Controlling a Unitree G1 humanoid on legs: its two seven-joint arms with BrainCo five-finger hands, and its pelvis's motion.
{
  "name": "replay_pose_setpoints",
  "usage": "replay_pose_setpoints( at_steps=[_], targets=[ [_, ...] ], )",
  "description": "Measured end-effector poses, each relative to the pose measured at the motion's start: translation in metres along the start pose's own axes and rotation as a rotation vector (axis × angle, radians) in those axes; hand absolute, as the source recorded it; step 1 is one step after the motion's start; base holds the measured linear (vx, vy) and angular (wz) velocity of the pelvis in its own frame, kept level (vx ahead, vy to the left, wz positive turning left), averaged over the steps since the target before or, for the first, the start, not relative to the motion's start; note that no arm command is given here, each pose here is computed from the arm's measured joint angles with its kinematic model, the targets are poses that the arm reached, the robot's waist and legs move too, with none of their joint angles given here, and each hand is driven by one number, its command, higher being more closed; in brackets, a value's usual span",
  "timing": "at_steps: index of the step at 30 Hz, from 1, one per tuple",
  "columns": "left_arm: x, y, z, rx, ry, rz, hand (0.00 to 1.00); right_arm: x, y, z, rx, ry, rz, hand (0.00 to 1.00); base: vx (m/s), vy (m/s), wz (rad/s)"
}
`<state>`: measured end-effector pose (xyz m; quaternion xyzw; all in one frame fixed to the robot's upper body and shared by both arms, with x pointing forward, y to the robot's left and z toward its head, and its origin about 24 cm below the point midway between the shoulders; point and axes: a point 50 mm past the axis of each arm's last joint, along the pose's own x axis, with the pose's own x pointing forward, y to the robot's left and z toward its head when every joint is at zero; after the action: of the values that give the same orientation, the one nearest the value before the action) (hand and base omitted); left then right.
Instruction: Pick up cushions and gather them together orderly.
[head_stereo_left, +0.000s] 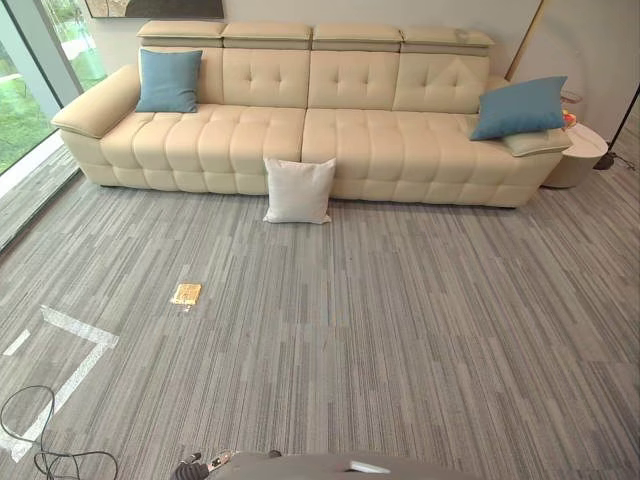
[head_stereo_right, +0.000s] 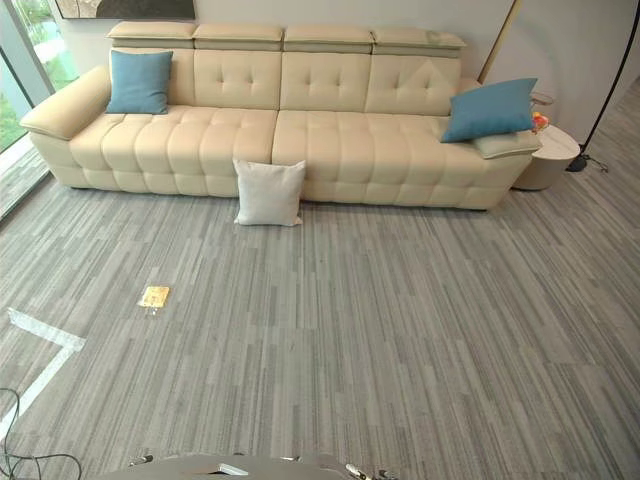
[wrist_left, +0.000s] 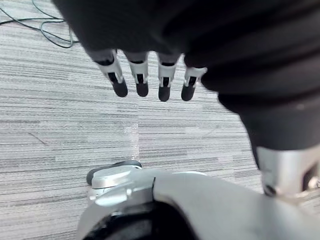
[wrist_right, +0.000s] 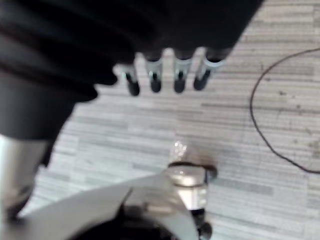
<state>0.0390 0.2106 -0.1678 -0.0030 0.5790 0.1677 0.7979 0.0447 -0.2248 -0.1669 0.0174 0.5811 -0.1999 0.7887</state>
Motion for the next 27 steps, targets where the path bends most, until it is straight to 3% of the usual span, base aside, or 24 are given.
replay_pose_setpoints(
  at_steps=[27],
  targets=[
    [0.005, -0.004, 0.022, 0.062, -0.042, -0.019, 0.0, 0.004, 0.012, 0.038, -0.013, -0.086, 0.023, 0.0, 0.02, -0.019, -0.08]
  ],
)
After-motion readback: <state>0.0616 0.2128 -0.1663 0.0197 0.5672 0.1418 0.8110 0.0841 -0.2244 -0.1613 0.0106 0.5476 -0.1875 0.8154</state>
